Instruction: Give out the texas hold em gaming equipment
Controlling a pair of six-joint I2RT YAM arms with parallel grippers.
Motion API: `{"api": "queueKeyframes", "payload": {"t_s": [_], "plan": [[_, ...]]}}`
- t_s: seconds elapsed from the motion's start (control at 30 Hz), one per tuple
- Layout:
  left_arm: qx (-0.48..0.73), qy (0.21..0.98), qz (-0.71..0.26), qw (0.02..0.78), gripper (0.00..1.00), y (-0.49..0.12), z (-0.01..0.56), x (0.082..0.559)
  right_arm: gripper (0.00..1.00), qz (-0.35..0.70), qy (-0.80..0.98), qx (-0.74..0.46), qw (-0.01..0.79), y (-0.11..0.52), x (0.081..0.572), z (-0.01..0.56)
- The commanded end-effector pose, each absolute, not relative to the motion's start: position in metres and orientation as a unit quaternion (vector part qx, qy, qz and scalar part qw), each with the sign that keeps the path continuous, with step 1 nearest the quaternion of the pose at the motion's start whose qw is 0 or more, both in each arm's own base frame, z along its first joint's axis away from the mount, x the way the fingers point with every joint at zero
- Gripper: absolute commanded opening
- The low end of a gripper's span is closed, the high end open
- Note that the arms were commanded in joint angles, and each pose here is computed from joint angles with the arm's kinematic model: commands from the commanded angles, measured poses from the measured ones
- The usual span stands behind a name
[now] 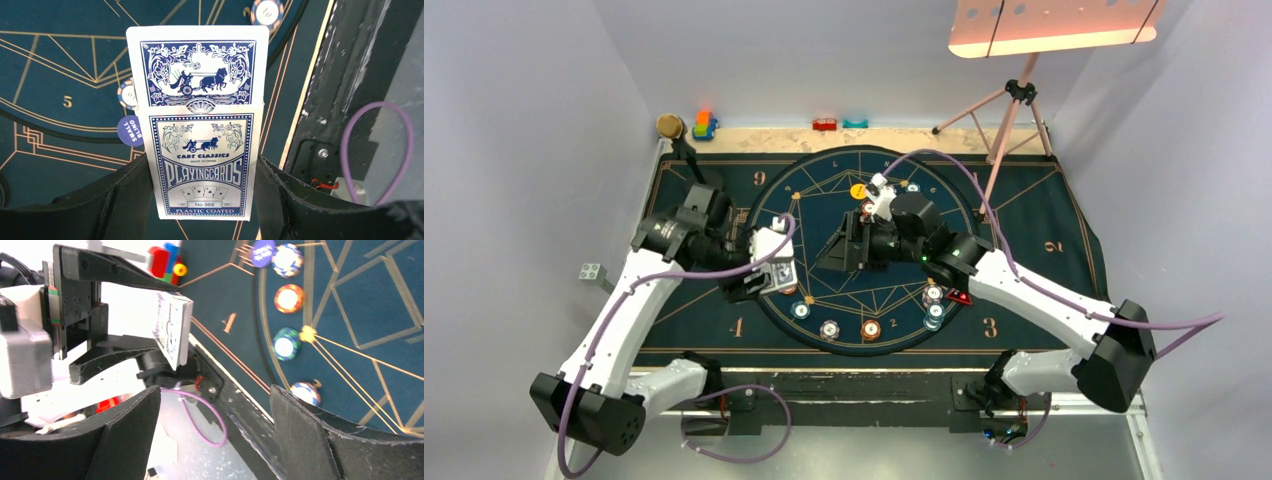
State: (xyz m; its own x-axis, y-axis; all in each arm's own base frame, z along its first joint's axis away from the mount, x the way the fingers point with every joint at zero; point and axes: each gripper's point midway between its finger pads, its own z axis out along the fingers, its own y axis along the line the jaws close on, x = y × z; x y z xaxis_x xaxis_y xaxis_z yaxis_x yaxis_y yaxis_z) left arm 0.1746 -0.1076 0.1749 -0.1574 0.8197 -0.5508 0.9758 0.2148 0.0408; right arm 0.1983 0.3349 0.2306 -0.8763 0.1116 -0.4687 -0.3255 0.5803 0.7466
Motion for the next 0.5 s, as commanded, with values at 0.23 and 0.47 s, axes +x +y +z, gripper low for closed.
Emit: {"api": "queueKeyframes", "payload": {"t_s": [0.23, 0.47], "plan": [[0.540, 0.765, -0.240, 0.257, 0.02, -0.137, 0.238, 0.178, 0.87, 0.622, 0.738, -0.133, 0.223, 0.406, 0.180, 0.298], [0.536, 0.768, -0.239, 0.257, 0.02, -0.136, 0.238, 0.178, 0.87, 0.620, 0.743, -0.140, 0.209, 0.424, 0.181, 0.288]]}}
